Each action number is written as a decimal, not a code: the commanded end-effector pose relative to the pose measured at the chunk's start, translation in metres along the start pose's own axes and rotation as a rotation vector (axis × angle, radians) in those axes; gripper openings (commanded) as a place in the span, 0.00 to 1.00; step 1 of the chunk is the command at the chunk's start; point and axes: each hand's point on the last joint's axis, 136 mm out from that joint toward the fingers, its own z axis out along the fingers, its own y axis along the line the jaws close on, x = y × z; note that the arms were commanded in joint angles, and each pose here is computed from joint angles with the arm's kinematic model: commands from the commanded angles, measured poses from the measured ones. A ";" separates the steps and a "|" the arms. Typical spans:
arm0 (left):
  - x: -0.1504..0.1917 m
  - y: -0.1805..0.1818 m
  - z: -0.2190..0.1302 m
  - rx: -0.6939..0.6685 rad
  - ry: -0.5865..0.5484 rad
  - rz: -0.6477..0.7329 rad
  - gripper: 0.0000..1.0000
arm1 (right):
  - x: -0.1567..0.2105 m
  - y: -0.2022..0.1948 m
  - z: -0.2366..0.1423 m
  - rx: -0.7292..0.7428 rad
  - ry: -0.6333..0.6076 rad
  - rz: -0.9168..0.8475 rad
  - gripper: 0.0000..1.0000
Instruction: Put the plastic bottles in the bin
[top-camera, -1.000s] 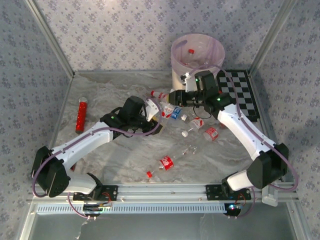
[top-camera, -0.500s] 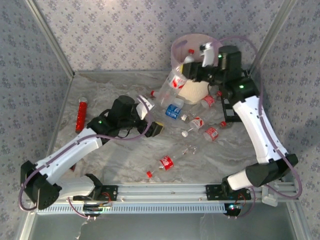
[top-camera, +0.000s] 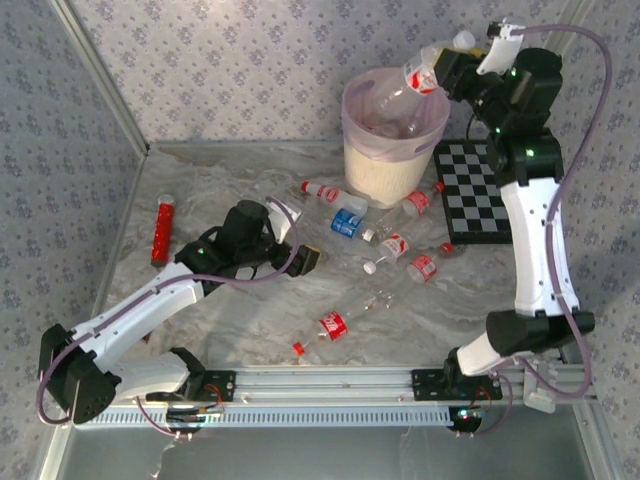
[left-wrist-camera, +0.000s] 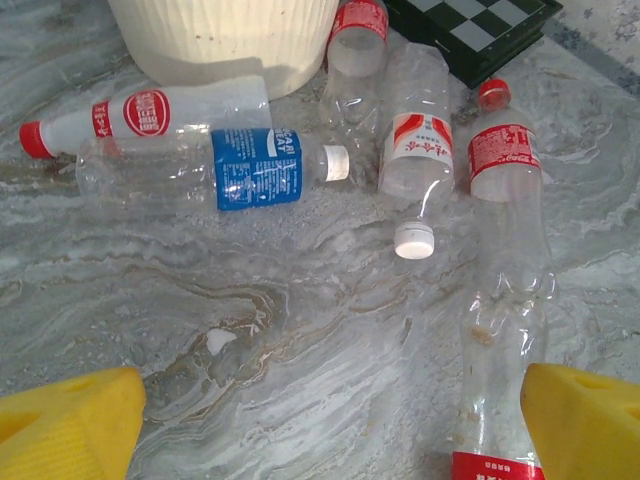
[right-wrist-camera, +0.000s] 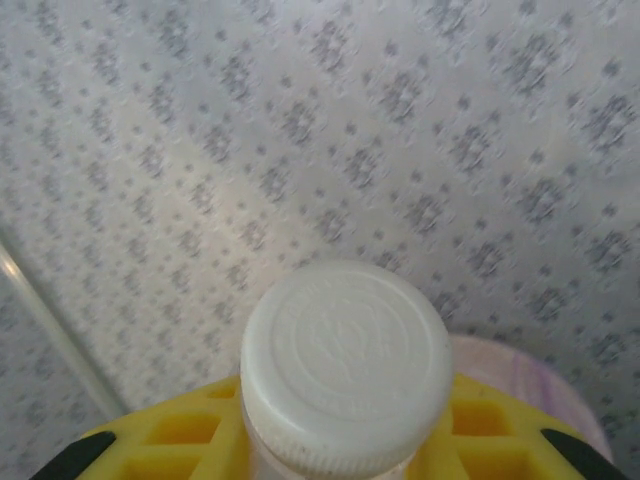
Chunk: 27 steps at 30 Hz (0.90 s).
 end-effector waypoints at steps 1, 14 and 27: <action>-0.003 0.002 -0.002 -0.008 -0.014 -0.040 0.96 | 0.006 -0.023 0.032 0.075 0.007 -0.050 0.15; 0.011 0.011 -0.014 -0.058 -0.022 -0.095 0.96 | 0.142 -0.007 0.120 0.050 0.398 -0.191 0.14; 0.012 0.012 -0.008 -0.057 -0.010 -0.097 0.96 | 0.277 -0.014 0.135 0.083 0.739 -0.223 0.11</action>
